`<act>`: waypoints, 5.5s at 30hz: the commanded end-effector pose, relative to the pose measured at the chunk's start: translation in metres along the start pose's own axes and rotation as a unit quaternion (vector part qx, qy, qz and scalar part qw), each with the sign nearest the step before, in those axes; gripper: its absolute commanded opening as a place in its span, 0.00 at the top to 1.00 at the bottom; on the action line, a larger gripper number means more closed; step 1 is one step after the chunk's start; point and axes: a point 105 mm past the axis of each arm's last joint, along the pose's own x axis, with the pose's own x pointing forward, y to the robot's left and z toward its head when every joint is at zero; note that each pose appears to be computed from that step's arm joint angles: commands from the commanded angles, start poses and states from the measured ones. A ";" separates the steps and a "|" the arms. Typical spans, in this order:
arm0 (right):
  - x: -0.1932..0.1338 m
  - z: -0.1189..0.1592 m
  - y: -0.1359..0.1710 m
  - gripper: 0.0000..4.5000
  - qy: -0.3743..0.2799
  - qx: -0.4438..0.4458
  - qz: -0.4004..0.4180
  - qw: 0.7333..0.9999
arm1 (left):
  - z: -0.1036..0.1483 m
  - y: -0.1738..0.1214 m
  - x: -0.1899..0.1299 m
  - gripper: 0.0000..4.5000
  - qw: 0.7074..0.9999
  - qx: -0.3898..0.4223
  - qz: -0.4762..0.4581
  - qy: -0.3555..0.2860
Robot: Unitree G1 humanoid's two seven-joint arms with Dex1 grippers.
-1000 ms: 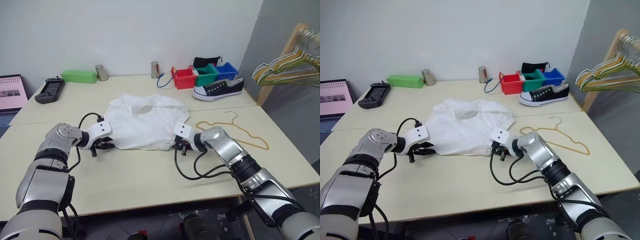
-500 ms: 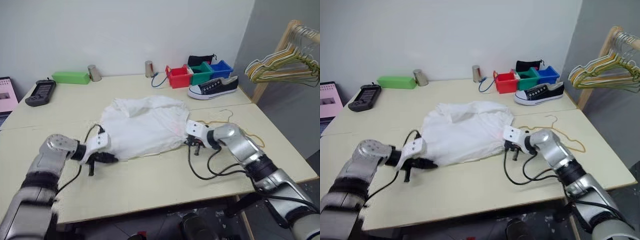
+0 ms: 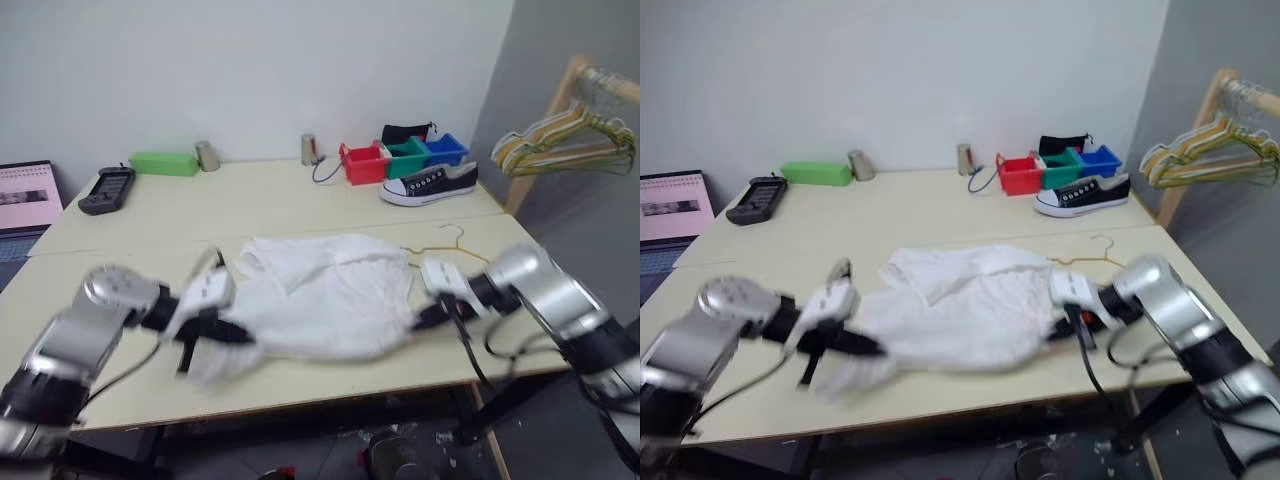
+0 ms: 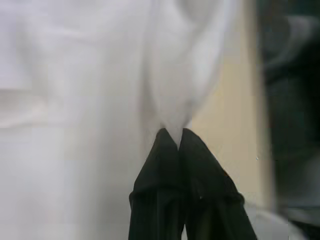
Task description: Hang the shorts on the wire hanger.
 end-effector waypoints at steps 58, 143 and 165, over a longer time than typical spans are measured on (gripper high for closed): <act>0.014 -0.039 0.117 1.00 0.069 -0.057 0.170 0.981 | -0.023 -0.109 -0.027 1.00 0.979 0.068 -0.163 0.101; -0.115 -0.232 -0.029 0.72 0.153 0.469 -0.461 0.738 | 0.183 -0.100 0.054 0.00 0.946 -0.043 -0.004 -0.322; -0.101 -0.124 -0.080 1.00 -0.001 0.300 -0.450 0.841 | 0.164 -0.058 0.044 0.00 0.950 -0.059 0.062 -0.300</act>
